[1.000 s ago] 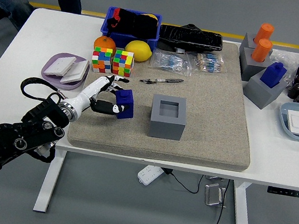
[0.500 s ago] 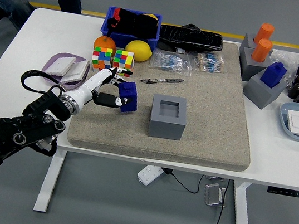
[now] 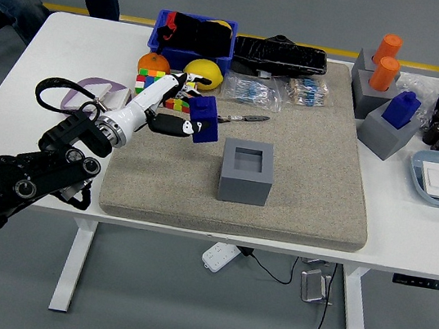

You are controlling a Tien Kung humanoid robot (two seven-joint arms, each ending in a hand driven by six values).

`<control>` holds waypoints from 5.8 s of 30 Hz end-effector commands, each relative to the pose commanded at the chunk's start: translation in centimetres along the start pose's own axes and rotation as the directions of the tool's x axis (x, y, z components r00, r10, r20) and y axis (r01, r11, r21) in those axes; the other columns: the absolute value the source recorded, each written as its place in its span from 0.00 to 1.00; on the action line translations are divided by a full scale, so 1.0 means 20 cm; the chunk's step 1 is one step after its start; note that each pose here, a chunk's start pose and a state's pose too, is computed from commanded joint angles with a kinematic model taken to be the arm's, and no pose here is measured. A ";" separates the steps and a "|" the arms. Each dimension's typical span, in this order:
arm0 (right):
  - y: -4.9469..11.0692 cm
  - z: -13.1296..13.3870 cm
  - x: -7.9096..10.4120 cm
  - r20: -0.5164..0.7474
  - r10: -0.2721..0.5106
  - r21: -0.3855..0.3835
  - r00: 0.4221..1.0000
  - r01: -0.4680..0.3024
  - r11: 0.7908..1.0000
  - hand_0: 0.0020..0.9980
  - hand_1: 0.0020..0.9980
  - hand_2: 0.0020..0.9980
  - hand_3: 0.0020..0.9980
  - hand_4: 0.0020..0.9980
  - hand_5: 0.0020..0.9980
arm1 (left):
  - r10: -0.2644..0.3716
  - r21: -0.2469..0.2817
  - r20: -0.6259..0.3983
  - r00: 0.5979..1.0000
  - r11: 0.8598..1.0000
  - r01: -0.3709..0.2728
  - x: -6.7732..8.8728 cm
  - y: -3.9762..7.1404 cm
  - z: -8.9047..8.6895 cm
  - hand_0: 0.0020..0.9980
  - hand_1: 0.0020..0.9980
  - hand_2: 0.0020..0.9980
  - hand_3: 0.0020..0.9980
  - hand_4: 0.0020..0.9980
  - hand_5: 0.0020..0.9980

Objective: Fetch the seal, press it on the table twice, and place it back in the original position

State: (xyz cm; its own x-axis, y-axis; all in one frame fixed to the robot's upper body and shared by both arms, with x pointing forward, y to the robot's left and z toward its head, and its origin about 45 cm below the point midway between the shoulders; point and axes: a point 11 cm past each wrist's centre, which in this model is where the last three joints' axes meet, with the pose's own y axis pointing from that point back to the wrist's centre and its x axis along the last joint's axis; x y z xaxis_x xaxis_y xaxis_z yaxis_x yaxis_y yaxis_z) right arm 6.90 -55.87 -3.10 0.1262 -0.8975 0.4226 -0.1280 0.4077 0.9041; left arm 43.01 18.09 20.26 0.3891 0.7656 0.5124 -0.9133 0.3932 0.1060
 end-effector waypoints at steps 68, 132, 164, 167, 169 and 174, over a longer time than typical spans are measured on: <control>0.00 0.00 0.00 -0.006 -0.001 -0.001 1.000 0.001 1.000 0.93 0.77 0.77 0.78 0.83 0.46 | -0.182 -0.039 0.076 0.980 0.982 0.186 -0.32 -0.10 0.17 0.77 0.45 0.42 0.83 0.61 0.00; 0.00 -0.01 0.01 -0.004 0.002 0.000 1.000 -0.002 1.000 0.93 0.77 0.77 0.78 0.83 0.46 | -0.206 -0.027 0.176 0.963 0.976 0.214 -0.30 -0.12 0.19 0.77 0.51 0.45 0.83 0.62 0.00; 0.00 0.00 -0.01 -0.010 -0.003 -0.003 1.000 0.003 1.000 0.93 0.77 0.77 0.78 0.83 0.46 | -0.221 0.004 0.139 0.965 0.975 0.222 -0.30 -0.11 0.14 0.81 0.72 0.62 0.84 0.75 0.00; 0.00 0.01 -0.01 -0.011 -0.003 -0.006 1.000 0.003 1.000 0.93 0.77 0.77 0.78 0.83 0.46 | -0.222 0.005 0.135 0.966 0.975 0.223 -0.30 -0.11 0.13 0.82 0.76 0.68 0.84 0.80 0.00; 0.00 0.01 -0.01 -0.012 -0.003 -0.007 1.000 0.002 1.000 0.93 0.77 0.77 0.78 0.83 0.46 | -0.223 0.006 0.132 0.966 0.974 0.224 -0.30 -0.11 0.13 0.82 0.76 0.68 0.84 0.80 0.00; 0.00 0.01 0.00 -0.011 -0.002 -0.004 1.000 0.002 1.000 0.93 0.77 0.77 0.78 0.83 0.46 | -0.226 0.003 0.128 0.966 0.974 0.227 -0.30 -0.11 0.14 0.83 0.77 0.71 0.84 0.82 0.00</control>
State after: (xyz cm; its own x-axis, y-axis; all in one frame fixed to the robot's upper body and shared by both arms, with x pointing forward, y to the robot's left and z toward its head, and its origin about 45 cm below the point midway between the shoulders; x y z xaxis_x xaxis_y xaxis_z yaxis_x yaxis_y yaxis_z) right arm 6.77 -55.86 -3.13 0.1374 -0.8962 0.4218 -0.1234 0.4070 0.9050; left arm 42.30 11.25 19.27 0.5664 0.5853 0.5802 -0.8015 0.5550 0.2226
